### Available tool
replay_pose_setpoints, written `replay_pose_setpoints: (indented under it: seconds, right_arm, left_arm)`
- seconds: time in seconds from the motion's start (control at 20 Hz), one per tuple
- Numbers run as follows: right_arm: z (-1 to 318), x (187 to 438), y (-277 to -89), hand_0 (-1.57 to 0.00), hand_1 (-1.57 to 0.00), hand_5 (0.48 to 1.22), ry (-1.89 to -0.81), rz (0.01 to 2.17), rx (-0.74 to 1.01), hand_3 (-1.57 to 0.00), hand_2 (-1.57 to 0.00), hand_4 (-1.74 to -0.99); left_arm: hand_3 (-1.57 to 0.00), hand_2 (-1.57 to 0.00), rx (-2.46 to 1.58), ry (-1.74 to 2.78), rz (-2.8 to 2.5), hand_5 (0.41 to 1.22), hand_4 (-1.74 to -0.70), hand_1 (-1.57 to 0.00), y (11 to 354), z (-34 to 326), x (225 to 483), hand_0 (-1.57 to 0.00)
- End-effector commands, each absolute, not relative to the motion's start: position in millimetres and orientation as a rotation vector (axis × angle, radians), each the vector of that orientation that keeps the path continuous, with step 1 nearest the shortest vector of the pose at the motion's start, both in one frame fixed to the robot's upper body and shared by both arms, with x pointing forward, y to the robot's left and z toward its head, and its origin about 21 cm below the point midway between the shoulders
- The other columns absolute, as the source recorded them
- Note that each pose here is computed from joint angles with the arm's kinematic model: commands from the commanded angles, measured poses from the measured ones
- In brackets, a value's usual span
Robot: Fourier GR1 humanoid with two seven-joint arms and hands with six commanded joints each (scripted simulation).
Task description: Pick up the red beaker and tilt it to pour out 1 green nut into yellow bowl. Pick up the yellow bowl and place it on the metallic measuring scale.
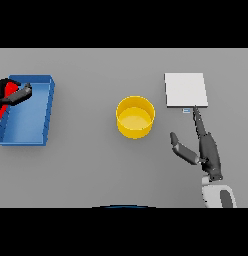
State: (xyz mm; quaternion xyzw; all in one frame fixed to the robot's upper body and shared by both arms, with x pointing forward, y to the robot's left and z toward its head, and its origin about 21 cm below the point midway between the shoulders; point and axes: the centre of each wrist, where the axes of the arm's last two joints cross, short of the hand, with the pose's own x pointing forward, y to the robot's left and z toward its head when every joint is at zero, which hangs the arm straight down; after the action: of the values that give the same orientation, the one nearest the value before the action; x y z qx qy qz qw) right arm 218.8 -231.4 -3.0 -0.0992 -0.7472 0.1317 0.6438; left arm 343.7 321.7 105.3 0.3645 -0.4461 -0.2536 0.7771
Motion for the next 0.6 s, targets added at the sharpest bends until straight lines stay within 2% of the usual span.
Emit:
replay_pose_setpoints:
  seconds: [0.0, 0.15, 0.2, 0.3, 0.45, 0.55]
  right_arm:
    - [-4.4, 218.2, -227.9, 0.00, 0.00, 0.667, -1.703, 0.300, -0.218, 0.00, 0.00, -1.184]
    - [0.3, 218.2, -230.0, 0.00, 0.00, 0.666, -1.708, 0.308, -0.212, 0.00, 0.00, -1.187]
    - [0.9, 221.1, -225.2, 0.00, 0.00, 0.668, -1.689, 0.308, -0.206, 0.00, 0.00, -1.188]
    - [0.8, 218.3, -229.3, 0.00, 0.00, 0.660, -1.689, 0.313, -0.218, 0.00, 0.00, -1.193]
    - [2.9, 220.2, -224.1, 0.00, 0.00, 0.660, -1.683, 0.362, -0.267, 0.00, 0.00, -1.203]
    - [6.4, 225.8, -223.4, 0.00, 0.00, 0.677, -1.684, 0.403, -0.242, 0.00, 0.00, -1.175]
  left_arm:
    - [-0.37, -0.39, 0.779, -0.961, -0.560, 0.710, -0.88, -0.39, 320.9, 107.4, 344.2, -0.48]
    - [-0.19, -0.20, 0.754, -0.966, -0.559, 0.684, -0.82, -0.20, 324.6, 112.7, 342.4, -0.24]
    - [-0.15, -0.16, 0.751, -0.976, -0.565, 0.679, -0.80, -0.16, 322.2, 113.9, 343.4, -0.19]
    - [-0.10, -0.10, 0.748, -0.999, -0.541, 0.674, -0.79, -0.10, 323.3, 113.1, 344.8, -0.12]
    - [-0.05, -0.05, 0.744, -1.058, -0.522, 0.674, -0.79, -0.05, 324.6, 115.4, 345.1, -0.06]
    - [-0.03, -0.03, 0.744, -1.068, -0.516, 0.674, -0.78, -0.03, 325.6, 113.9, 347.1, -0.04]
